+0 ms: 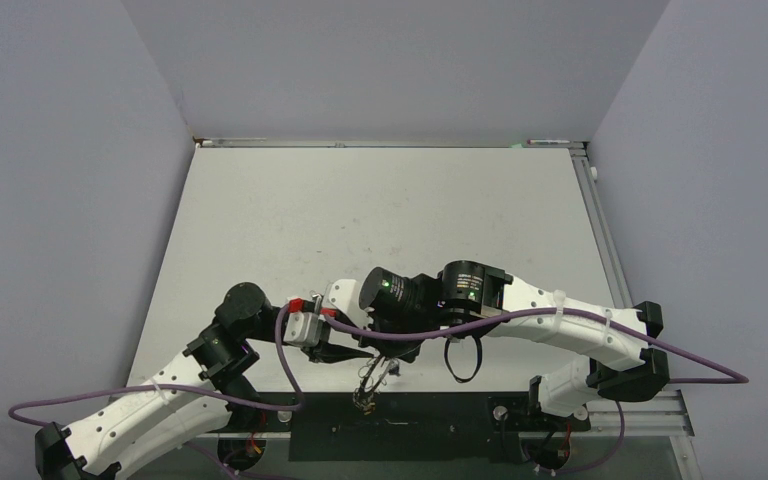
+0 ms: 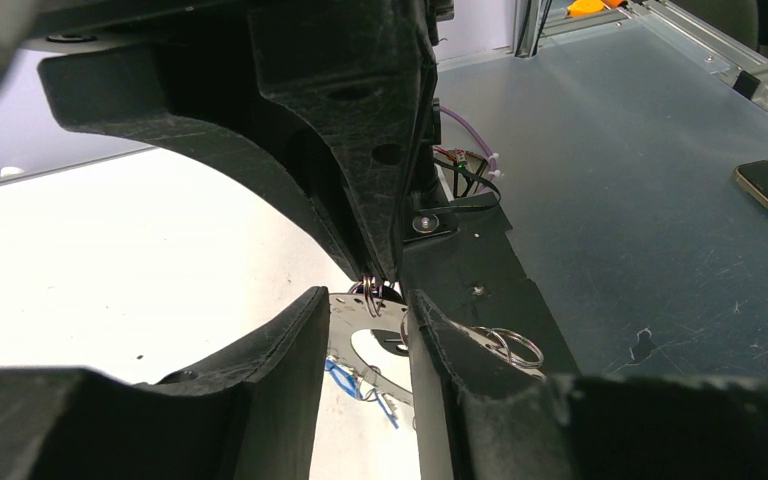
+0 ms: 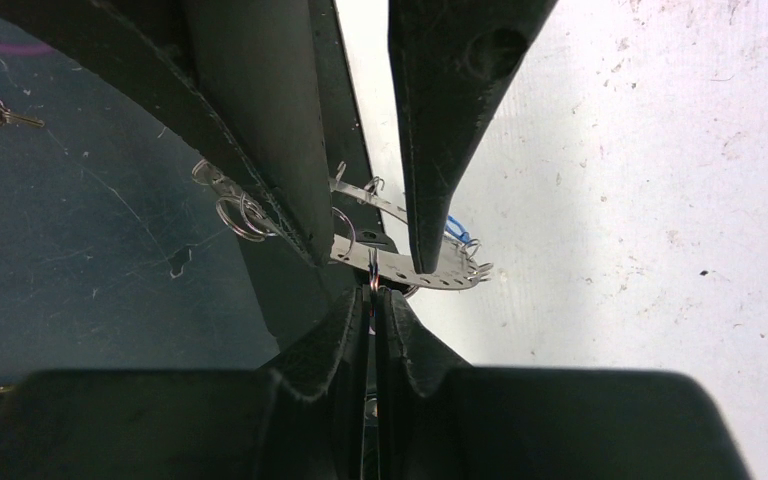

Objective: Put the keys on the keyring

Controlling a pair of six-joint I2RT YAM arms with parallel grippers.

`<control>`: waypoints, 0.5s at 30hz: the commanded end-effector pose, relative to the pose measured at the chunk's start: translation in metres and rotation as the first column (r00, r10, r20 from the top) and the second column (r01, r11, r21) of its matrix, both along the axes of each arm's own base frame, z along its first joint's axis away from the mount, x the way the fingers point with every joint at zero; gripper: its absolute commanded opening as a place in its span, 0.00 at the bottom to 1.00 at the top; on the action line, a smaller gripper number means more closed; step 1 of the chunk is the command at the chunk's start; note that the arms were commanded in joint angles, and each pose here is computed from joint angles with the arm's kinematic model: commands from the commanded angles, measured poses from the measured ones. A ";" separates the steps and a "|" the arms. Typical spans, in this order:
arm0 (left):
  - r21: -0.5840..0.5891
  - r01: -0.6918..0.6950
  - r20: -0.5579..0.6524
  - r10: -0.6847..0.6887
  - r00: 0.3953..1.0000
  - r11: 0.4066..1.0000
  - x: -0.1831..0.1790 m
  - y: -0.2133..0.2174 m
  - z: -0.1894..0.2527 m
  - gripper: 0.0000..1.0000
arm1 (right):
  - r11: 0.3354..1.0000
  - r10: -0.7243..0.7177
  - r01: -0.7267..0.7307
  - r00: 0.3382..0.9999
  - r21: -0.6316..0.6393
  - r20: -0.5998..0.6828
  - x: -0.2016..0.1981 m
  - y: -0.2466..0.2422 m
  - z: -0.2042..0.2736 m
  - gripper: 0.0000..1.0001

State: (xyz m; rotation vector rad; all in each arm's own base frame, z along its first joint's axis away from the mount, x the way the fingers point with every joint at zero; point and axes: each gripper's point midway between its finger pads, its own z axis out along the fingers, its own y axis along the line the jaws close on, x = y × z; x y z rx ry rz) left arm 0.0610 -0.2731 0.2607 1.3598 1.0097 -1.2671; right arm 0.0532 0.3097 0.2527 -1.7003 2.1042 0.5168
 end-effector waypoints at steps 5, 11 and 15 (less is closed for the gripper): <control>-0.037 0.001 -0.011 -0.001 1.000 0.999 -0.002 -0.002 0.018 0.33 | 0.992 -0.011 0.003 0.998 0.128 0.058 0.007 0.025 0.026 0.05; -0.106 -0.079 0.021 0.082 0.996 0.991 0.007 0.002 0.028 0.32 | 0.988 -0.033 0.020 0.996 0.154 0.081 0.011 0.022 0.033 0.05; -0.130 -0.107 0.032 0.112 0.993 0.986 0.011 0.005 0.033 0.24 | 0.985 -0.044 0.029 0.996 0.169 0.083 0.011 0.020 0.037 0.05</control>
